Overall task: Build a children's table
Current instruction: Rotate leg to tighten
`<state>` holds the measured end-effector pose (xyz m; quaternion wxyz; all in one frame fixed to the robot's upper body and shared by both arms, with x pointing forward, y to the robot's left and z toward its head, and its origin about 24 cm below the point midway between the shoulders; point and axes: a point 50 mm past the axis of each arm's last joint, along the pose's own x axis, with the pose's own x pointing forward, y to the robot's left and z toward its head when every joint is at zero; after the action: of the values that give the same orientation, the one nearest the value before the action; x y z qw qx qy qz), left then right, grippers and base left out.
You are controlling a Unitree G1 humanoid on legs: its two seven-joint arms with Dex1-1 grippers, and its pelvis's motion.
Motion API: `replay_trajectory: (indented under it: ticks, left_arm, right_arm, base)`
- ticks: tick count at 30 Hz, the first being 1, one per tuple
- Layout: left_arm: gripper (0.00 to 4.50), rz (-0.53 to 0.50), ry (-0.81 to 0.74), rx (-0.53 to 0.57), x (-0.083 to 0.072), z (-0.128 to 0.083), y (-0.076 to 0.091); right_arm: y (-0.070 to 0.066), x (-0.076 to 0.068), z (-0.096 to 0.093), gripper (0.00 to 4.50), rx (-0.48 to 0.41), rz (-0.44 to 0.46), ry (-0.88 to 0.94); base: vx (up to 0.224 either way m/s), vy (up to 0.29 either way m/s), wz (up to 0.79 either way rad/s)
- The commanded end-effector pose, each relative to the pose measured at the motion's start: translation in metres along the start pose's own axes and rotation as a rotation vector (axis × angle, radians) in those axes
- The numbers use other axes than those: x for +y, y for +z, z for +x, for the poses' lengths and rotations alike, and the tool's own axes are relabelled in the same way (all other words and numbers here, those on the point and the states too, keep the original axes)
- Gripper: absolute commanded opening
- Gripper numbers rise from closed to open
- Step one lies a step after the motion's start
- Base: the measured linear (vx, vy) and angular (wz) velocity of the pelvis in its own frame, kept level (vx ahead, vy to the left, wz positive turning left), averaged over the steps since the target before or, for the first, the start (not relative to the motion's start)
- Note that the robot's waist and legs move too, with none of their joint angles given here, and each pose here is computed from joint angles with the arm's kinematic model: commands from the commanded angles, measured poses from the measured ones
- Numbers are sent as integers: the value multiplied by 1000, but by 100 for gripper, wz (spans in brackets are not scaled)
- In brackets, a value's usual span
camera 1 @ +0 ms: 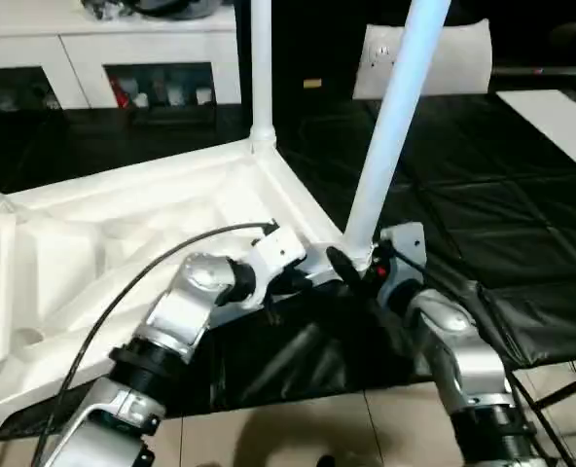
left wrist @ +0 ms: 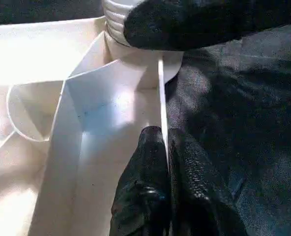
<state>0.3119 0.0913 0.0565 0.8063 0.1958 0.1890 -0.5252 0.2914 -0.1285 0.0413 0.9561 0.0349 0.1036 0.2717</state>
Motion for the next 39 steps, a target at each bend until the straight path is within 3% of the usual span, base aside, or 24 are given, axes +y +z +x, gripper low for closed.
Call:
replay_trajectory:
  ticks: [1, 5, 9, 17, 21, 26, 39]
  left_arm:
    - [0, 37, -63, 10, 1, -8, -11]
    - [0, 87, -159, 25, 5, -22, -19]
    - [0, 130, -305, 53, 8, -35, -24]
    - [0, 234, -540, 125, 5, -42, -27]
    - [0, 268, -613, 140, 2, -39, -24]
    - [0, 304, -641, 145, 2, -34, -19]
    - [0, 341, -673, 150, 5, -31, -17]
  right_arm:
    - [4, 8, -6, 444, -12, -28, 162]
    - [14, -5, -24, 444, -10, -93, 280]
    - [18, -12, -43, 444, 94, -179, 502]
    - [23, -22, -41, 444, 176, -284, 646]
    - [24, -20, -36, 444, 197, -292, 722]
    - [20, -13, -34, 393, 247, -323, 823]
    - [17, -6, -25, 286, 252, -334, 902]
  base:
    - [0, 0, 0]
    - [0, 0, 0]
    - [0, 0, 0]
    - [0, 0, 0]
    - [0, 0, 0]
    - [0, 0, 0]
    - [0, 0, 0]
